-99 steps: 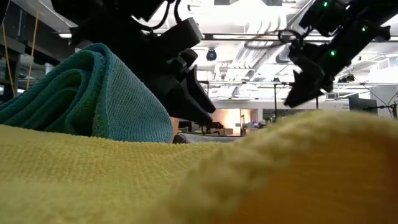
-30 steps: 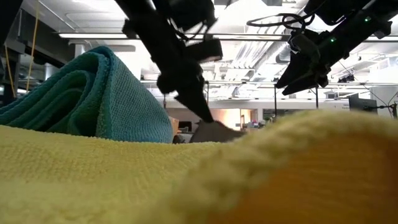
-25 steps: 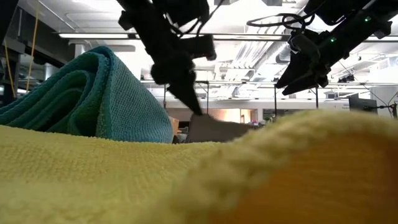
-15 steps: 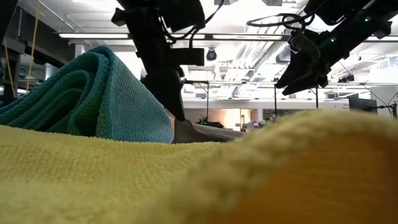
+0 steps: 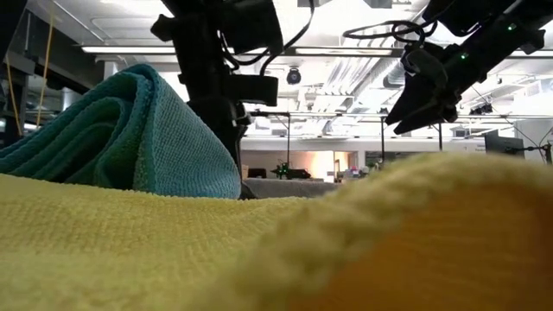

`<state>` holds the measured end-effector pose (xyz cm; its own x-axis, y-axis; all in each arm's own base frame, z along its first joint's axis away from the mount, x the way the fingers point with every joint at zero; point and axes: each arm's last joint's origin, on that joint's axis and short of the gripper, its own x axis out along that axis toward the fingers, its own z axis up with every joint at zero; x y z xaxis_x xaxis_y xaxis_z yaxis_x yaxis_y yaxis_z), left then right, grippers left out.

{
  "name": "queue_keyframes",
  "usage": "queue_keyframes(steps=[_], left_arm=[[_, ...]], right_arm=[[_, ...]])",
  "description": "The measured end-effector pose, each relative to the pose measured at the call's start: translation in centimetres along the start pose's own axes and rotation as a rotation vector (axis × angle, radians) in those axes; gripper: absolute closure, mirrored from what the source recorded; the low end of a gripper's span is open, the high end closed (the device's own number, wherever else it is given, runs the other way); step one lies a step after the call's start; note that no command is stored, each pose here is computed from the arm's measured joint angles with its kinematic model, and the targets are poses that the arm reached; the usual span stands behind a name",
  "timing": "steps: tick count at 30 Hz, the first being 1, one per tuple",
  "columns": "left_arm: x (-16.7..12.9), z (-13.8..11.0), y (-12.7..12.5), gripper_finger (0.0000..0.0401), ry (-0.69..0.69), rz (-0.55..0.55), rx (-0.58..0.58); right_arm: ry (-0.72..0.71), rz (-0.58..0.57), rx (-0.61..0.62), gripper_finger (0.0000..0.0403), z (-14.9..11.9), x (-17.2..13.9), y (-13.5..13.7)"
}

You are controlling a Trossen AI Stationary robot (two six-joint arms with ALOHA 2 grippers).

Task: Fold microfiber towels
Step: Fold the gray microfiber cloth

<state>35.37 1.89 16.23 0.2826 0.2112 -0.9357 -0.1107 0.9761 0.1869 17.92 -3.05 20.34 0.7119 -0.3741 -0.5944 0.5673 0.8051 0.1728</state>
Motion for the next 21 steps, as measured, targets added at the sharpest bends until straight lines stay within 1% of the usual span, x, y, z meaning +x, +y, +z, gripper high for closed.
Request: queue_keyframes(steps=[5,11,13,17,20,21], left_arm=[[0.5,-0.1,-0.4,0.0358,0.014,-0.018,0.009],[1.8,-0.3,-0.6,0.0307,0.046,-0.021,0.019],[2.4,-0.5,-0.7,0.029,0.073,-0.019,0.037],[2.7,-0.5,-0.8,0.026,0.077,0.002,0.059],[2.7,-0.4,-0.7,0.0246,0.073,0.015,0.059],[2.8,-0.4,-0.7,0.0243,0.071,0.017,0.059]], right_arm=[[0.006,0.004,-0.001,0.0167,0.0,0.0,0.0],[0.013,0.002,0.009,0.0167,-0.1,0.0,0.0],[0.032,-0.008,0.014,0.0167,-0.3,0.0,-0.1],[0.093,-0.05,0.031,0.0167,-0.9,0.4,-0.4],[0.161,-0.092,0.045,0.0167,-1.5,1.1,-0.7],[0.164,-0.097,0.051,0.0167,-1.5,1.4,-0.7]])
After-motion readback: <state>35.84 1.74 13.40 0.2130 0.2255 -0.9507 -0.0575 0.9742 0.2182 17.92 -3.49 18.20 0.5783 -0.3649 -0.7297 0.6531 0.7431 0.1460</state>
